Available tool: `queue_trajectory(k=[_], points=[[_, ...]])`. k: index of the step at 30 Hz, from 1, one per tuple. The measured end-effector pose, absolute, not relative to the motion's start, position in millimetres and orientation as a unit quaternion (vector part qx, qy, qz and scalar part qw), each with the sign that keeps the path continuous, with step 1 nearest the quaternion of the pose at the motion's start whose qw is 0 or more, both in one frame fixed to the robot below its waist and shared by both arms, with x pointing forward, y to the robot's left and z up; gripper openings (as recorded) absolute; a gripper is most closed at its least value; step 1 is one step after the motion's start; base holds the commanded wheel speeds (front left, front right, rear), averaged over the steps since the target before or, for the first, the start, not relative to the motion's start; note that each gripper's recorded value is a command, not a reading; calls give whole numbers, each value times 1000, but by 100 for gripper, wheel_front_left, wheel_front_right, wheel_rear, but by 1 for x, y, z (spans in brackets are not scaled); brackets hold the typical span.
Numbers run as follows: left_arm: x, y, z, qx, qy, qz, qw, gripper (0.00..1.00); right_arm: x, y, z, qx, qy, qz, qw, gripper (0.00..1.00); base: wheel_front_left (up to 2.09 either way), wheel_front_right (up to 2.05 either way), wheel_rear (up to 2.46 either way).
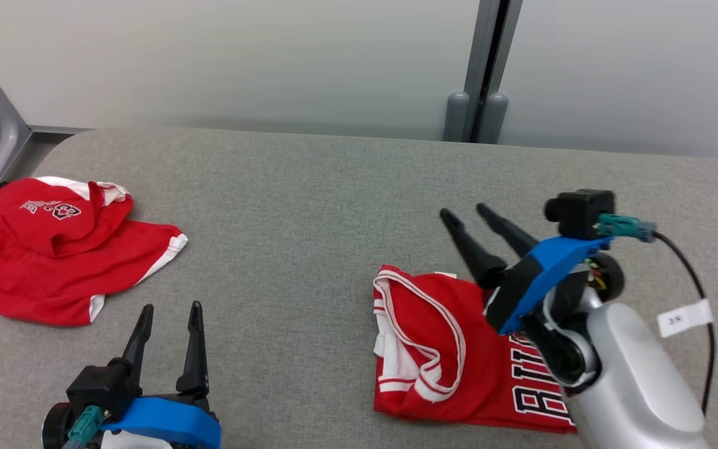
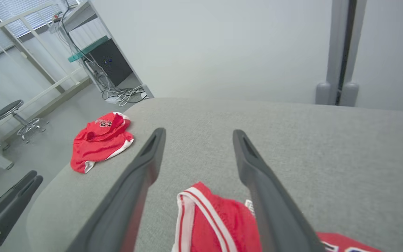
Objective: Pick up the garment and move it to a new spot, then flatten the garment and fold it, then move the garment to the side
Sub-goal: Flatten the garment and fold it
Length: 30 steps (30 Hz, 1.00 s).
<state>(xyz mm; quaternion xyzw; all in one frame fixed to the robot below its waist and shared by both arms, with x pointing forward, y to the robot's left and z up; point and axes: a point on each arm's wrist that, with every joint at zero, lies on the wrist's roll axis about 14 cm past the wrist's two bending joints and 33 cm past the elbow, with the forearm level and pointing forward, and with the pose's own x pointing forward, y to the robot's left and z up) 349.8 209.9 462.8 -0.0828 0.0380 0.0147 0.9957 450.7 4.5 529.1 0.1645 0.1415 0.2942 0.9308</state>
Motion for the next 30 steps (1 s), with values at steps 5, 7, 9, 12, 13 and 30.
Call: queue_trajectory(k=[5,7,9,12,13,30], points=[[351,206,466,-83,33,8,996,100,463,-70,545,123,69,188,972,100,0,0,0],[353,204,467,-84,31,5,996,100,459,-97,548,86,42,152,984,100,0,0,0],[354,203,468,-84,30,3,996,100,451,-122,542,56,36,116,991,100,0,0,0],[356,200,468,-85,29,-1,996,100,435,-149,521,26,48,78,995,100,0,0,0],[357,199,469,-85,29,-2,996,100,429,-154,514,18,54,71,996,100,0,0,0],[353,207,468,-87,28,10,996,100,358,-16,410,2,221,281,934,0,0,0,0]])
